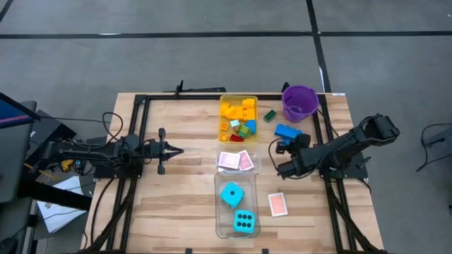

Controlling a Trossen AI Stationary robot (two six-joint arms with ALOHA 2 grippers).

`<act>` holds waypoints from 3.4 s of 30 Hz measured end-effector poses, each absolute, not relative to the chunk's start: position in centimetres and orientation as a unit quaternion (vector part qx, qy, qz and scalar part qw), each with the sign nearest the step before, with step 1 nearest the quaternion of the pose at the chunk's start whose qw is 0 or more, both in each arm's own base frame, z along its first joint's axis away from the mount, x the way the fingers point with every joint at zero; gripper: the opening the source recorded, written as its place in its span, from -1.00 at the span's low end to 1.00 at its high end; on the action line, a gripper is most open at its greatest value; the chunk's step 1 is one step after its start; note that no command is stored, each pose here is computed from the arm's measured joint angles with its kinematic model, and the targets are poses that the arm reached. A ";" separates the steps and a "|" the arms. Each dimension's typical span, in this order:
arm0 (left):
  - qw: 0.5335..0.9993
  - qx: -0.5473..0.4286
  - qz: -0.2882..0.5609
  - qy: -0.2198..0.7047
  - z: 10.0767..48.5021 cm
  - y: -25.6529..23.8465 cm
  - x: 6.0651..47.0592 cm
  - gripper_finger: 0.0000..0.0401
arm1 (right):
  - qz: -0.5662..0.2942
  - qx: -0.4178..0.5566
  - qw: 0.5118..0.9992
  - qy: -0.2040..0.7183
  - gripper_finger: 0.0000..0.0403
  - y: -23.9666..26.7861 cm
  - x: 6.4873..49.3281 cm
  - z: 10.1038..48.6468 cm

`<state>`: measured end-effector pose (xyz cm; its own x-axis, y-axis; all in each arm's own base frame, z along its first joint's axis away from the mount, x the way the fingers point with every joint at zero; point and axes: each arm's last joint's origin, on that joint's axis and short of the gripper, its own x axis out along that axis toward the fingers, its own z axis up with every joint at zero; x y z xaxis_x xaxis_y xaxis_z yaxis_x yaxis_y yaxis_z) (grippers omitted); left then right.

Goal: Pick & Place Toys
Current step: Put the blue game piece into the yellow bin

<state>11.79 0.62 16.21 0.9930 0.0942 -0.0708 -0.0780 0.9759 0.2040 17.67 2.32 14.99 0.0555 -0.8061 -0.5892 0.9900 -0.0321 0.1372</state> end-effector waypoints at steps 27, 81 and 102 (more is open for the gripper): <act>0.993 0.101 0.043 0.040 16.2 0.6 11.8 -0.92 | -0.691 0.295 0.638 0.169 -1.00 -3.9 18.7 12.4; 0.993 0.101 0.043 0.040 16.2 0.6 11.8 -0.92 | -0.572 0.254 0.748 0.219 -1.00 6.5 15.6 13.5; 0.993 0.101 0.043 0.039 16.2 0.6 11.8 -0.92 | -0.437 0.069 0.724 0.529 0.42 4.1 18.6 21.9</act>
<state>11.80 0.61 16.22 0.9932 0.0940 -0.0693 -0.0781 0.9759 0.2037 18.58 4.06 21.94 0.0581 -0.5610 -0.8258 0.7061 0.6078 -0.3632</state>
